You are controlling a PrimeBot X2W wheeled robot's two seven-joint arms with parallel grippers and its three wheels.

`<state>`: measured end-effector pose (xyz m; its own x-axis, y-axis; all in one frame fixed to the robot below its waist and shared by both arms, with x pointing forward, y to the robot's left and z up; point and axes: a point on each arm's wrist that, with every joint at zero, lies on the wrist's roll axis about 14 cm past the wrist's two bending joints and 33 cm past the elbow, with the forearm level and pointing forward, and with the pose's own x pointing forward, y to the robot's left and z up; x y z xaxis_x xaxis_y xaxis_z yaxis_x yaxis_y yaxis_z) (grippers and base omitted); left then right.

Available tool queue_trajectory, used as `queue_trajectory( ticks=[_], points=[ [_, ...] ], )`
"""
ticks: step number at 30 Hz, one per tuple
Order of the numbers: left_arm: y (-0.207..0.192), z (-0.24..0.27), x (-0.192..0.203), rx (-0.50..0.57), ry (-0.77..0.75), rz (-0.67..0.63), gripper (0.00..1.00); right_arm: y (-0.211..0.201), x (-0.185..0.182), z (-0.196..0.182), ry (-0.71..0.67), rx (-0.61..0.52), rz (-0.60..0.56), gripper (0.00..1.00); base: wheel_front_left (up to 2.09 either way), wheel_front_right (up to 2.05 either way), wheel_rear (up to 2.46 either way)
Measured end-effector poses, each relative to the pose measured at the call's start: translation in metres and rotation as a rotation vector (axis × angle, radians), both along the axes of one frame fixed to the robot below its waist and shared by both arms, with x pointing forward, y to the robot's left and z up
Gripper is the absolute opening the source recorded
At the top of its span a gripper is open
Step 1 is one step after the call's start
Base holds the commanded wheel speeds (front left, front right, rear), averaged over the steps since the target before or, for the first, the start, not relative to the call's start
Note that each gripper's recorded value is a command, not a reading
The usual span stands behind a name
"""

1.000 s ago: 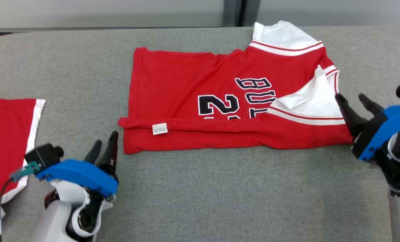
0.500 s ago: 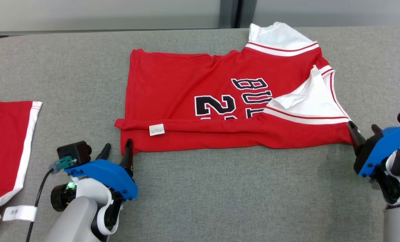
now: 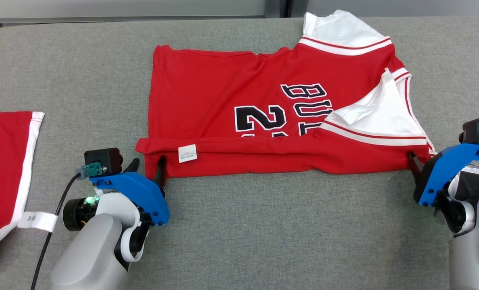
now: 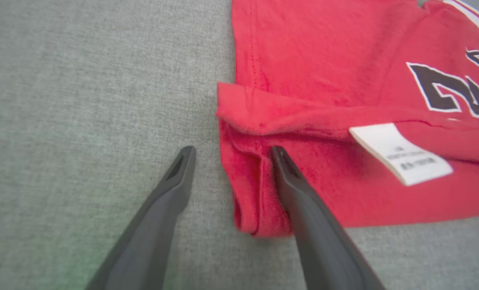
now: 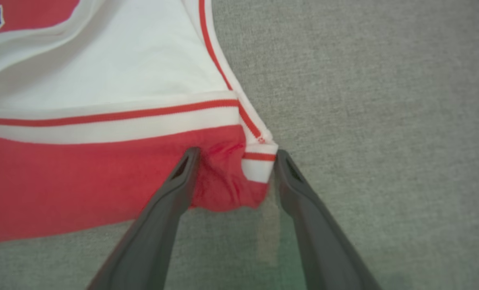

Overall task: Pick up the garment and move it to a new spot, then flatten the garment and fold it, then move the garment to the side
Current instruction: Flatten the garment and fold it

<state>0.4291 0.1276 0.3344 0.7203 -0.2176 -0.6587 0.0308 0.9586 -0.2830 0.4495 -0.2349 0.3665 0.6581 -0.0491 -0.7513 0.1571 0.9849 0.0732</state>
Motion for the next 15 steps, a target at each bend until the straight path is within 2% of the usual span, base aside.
queue_trajectory(
  ticks=[1, 2, 9, 15],
  points=[
    [-0.001, 0.0, 0.0, 0.003, 0.005, -0.011, 0.43, 0.001, 0.0, -0.001, 0.005, 0.002, 0.004, 0.02, 0.0, 0.0, 0.0],
    [-0.002, -0.001, -0.001, 0.001, 0.01, -0.02, 0.0, 0.002, 0.0, 0.0, 0.003, 0.004, 0.008, 0.0, 0.0, 0.0, 0.0],
    [-0.002, 0.007, -0.009, -0.049, 0.004, -0.003, 0.0, 0.005, -0.008, 0.012, -0.04, 0.045, -0.007, 0.0, 0.0, 0.0, 0.0],
    [0.007, 0.02, -0.031, -0.062, -0.015, 0.008, 0.0, -0.002, -0.023, 0.044, -0.12, 0.064, -0.027, 0.0, 0.0, 0.0, 0.0]
  ],
)
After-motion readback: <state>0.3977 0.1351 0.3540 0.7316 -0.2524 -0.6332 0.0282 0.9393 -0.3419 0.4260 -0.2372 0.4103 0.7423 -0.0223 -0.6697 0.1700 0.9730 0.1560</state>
